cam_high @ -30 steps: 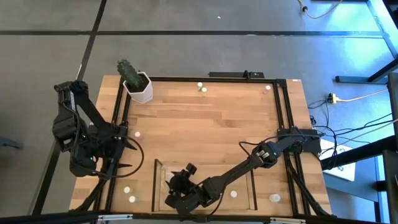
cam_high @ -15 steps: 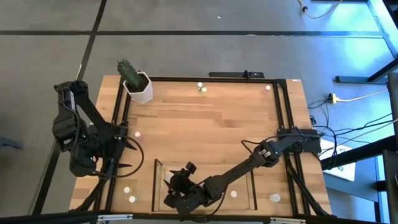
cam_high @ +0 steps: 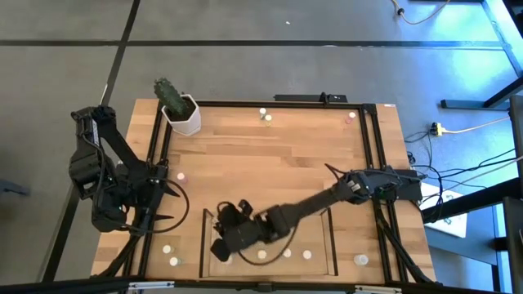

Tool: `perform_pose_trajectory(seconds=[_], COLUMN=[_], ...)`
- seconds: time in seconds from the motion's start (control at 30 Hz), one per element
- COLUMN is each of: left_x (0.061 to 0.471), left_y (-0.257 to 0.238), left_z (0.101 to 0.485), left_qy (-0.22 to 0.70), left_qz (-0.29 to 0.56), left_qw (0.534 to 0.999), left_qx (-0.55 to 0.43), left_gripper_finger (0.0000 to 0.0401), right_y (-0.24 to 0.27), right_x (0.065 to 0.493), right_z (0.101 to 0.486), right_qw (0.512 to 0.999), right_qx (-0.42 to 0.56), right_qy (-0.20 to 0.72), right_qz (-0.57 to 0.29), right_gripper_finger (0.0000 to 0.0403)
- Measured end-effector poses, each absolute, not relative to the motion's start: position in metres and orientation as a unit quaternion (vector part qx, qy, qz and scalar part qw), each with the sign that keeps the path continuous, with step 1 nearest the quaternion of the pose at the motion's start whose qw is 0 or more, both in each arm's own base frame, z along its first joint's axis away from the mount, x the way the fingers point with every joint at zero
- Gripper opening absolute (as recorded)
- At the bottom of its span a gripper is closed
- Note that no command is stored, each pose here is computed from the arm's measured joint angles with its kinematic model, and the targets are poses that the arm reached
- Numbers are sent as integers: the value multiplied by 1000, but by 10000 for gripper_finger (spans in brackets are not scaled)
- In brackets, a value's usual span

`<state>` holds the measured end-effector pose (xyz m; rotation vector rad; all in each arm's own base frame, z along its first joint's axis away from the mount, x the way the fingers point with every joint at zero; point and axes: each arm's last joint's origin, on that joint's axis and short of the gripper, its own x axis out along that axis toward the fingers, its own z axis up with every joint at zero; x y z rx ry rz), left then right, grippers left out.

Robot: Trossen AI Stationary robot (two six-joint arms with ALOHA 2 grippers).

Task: Pick and place medicine bottles onto shelf by color
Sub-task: Put the top white pill bottle on the shelf aligned with the other white pill bottle

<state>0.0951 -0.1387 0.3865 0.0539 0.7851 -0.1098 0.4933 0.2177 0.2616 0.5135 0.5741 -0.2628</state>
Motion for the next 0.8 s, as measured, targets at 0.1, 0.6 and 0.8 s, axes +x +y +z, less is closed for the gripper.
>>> perform_pose_trajectory(seconds=[0.1,0.6,0.8], left_x=[95,95,95], left_y=[-139,-139,-139], left_z=[386,386,386], left_qy=[382,382,382], left_qz=[-54,-53,-53], left_qw=[922,922,922], left_qx=[26,26,26], left_gripper_finger=[275,275,275], right_y=[201,148,139], right_x=[501,504,506], right_z=[259,246,246], right_qw=[905,851,854], right_qx=[269,257,236], right_qy=[316,456,463], right_qz=[-89,-33,-5], right_gripper_finger=[8,3,2])
